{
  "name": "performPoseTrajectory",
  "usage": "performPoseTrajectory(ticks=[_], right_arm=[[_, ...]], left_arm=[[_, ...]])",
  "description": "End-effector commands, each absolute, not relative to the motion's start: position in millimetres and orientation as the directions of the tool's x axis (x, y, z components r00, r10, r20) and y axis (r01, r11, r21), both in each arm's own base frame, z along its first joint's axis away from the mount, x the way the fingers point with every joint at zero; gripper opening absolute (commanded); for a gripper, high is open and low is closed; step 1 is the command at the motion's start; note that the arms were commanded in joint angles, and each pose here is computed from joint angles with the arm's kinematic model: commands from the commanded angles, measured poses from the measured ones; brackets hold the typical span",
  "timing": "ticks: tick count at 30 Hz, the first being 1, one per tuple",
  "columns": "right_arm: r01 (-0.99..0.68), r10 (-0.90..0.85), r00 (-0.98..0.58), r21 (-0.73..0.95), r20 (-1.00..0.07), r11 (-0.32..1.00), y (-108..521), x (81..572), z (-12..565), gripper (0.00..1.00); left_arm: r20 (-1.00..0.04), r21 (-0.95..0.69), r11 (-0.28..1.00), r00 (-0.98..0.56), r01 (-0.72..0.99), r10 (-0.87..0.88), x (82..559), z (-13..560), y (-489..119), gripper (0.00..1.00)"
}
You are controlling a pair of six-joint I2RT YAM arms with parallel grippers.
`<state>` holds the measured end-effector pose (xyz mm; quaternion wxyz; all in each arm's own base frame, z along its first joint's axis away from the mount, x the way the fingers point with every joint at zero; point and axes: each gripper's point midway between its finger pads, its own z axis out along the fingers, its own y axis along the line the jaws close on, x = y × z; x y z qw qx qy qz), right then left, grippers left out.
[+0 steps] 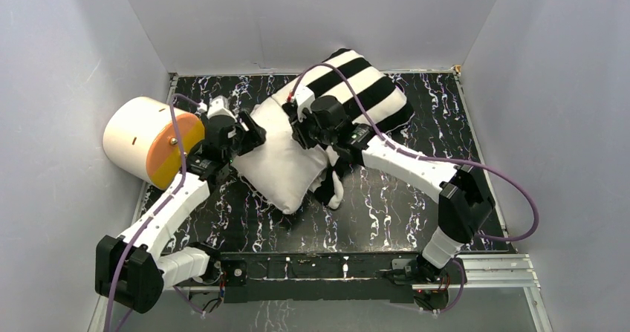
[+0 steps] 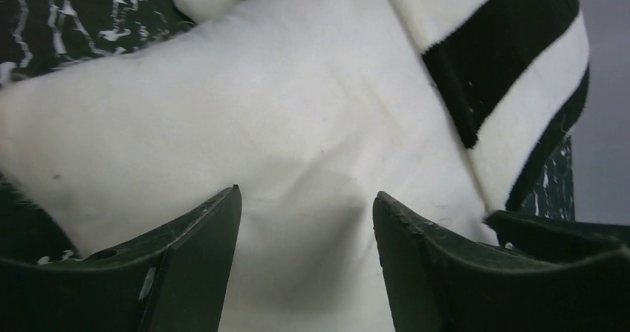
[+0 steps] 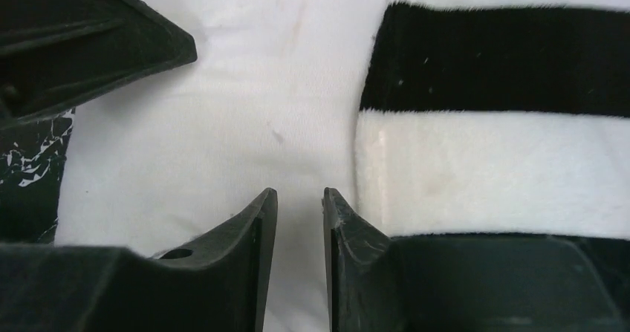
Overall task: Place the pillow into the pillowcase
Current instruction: Stuff the pillow into the pillowcase.
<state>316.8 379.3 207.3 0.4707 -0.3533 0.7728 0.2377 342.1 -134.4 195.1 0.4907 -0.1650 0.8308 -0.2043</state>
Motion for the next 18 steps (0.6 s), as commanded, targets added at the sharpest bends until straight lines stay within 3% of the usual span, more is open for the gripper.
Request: performPoseTrajectory(ticks=[1, 7, 13, 16, 18], right_arm=[[-0.748, -0.336, -0.151, -0.115, -0.930, 0.654, 384, 342, 278, 0.39], [-0.704, -0.423, -0.055, -0.265, -0.904, 0.659, 412, 397, 303, 0.48], [-0.675, -0.545, 0.037, -0.423, -0.838, 0.604, 442, 446, 281, 0.54], [-0.662, -0.583, 0.072, -0.476, -0.809, 0.579, 451, 463, 267, 0.56], [-0.659, -0.604, 0.070, -0.491, -0.794, 0.569, 452, 475, 252, 0.58]], left_arm=[[-0.780, -0.389, 0.905, -0.461, -0.170, -0.422, 346, 202, -94, 0.66], [-0.795, -0.388, 0.896, -0.412, -0.216, -0.444, 375, 214, -67, 0.69], [-0.733, -0.431, 0.879, -0.489, -0.205, -0.473, 388, 181, -75, 0.70], [-0.719, -0.445, 0.875, -0.506, -0.192, -0.477, 389, 167, -81, 0.65], [-0.702, -0.457, 0.871, -0.529, -0.178, -0.477, 388, 155, -86, 0.56]])
